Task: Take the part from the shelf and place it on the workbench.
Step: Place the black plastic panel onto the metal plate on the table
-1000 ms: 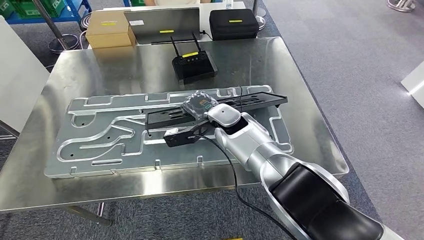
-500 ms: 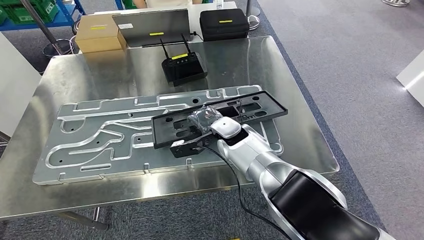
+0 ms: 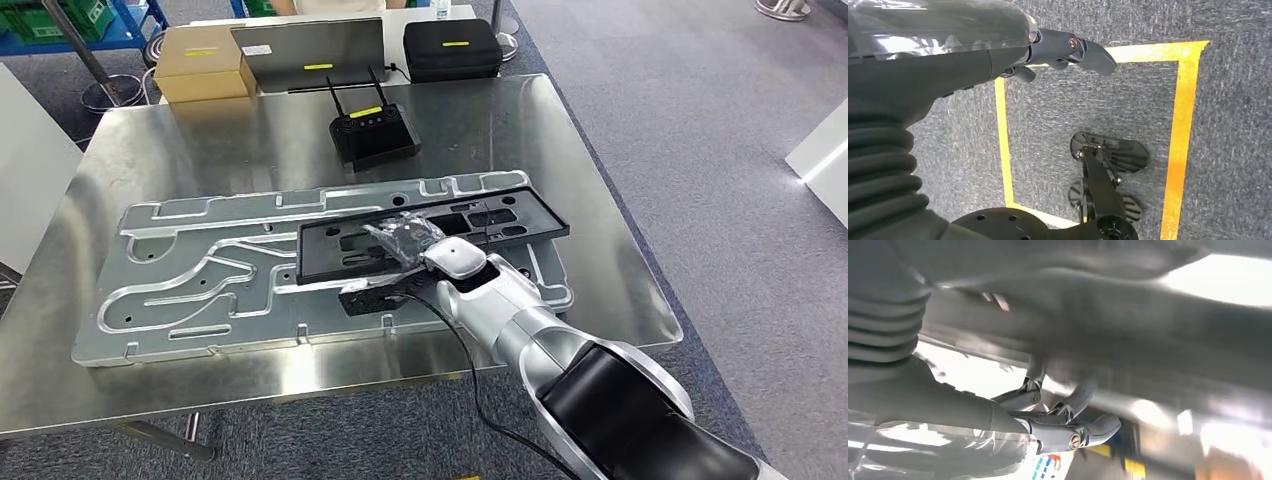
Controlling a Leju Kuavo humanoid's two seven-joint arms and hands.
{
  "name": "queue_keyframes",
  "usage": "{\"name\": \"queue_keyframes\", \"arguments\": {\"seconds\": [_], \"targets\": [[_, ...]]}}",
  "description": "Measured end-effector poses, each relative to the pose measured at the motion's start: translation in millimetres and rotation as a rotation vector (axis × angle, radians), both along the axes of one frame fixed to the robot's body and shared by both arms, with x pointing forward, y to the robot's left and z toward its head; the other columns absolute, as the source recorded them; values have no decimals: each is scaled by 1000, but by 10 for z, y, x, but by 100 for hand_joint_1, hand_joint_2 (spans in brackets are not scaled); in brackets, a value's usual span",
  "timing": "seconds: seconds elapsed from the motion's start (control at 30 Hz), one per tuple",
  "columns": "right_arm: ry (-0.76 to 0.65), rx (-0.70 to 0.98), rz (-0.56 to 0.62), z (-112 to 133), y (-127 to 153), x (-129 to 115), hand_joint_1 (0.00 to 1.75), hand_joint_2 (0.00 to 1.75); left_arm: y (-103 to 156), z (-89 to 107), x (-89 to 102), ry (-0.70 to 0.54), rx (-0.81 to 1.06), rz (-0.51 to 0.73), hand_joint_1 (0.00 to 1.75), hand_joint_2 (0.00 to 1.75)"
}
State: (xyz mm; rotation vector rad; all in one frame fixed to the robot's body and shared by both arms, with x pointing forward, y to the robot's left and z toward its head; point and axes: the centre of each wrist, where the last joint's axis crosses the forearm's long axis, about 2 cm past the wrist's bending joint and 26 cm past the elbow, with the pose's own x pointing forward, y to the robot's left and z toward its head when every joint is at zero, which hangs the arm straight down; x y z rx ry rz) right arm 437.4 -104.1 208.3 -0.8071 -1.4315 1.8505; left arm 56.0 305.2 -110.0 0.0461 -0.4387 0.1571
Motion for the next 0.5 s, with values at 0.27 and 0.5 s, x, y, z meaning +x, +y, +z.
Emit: {"name": "queue_keyframes", "arguments": {"seconds": [0.27,0.5], "targets": [[-132,753,160,371,-68,82,0,0,-28,-2,-8,-1,-1,1,0,0],[-545,1129,113,568,-899,-254,0,0,-17,-15,-113,20,-4,39,0,0]]}}
